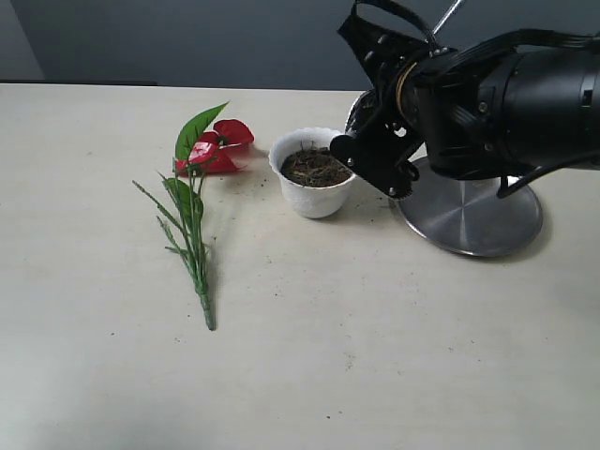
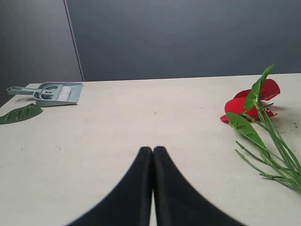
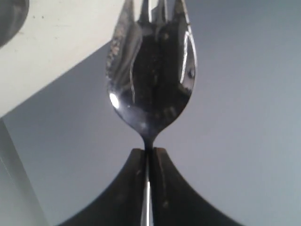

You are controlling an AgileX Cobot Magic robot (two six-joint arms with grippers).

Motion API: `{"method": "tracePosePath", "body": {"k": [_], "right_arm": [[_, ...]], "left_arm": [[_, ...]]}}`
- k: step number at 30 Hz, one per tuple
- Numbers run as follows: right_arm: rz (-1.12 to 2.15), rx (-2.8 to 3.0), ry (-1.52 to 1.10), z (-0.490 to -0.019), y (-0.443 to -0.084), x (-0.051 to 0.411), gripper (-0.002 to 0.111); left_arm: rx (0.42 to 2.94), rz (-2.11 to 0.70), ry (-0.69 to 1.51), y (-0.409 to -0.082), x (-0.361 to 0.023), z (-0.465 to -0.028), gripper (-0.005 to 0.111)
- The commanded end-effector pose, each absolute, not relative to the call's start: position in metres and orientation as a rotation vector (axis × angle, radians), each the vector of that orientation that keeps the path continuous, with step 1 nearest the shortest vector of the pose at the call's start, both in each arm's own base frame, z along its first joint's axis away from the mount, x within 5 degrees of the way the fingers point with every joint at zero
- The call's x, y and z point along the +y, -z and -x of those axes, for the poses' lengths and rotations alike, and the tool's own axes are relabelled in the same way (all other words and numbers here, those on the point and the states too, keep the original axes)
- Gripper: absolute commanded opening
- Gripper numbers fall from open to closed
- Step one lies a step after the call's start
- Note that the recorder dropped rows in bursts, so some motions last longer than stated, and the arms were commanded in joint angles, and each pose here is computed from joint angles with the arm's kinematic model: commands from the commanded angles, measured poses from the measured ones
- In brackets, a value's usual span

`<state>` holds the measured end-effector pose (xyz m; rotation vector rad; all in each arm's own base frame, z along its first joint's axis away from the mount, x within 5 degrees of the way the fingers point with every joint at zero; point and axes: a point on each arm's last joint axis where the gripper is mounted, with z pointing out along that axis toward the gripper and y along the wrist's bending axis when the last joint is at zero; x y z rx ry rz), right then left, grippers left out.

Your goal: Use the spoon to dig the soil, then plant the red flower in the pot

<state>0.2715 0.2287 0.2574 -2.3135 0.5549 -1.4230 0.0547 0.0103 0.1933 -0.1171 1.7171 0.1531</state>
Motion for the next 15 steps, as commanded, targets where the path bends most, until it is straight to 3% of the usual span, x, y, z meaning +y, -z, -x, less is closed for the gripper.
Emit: {"method": "tracePosePath", "body": {"k": [1, 10, 15], "right_arm": [[2.348, 0.337, 1.575, -0.273, -0.263, 0.229, -0.001], [2.330, 0.150, 1.631, -0.275, -0.264, 0.236, -0.001], [2.398, 0.118, 1.608, -0.280, -0.243, 0.242, -0.001]], "left_arm": [[1.719, 0.121, -0.150, -0.192, 0.010, -0.054, 0.000], [1.719, 0.121, -0.150, -0.192, 0.010, -0.054, 0.000], [1.719, 0.121, -0.150, -0.192, 0.010, -0.054, 0.000]]}}
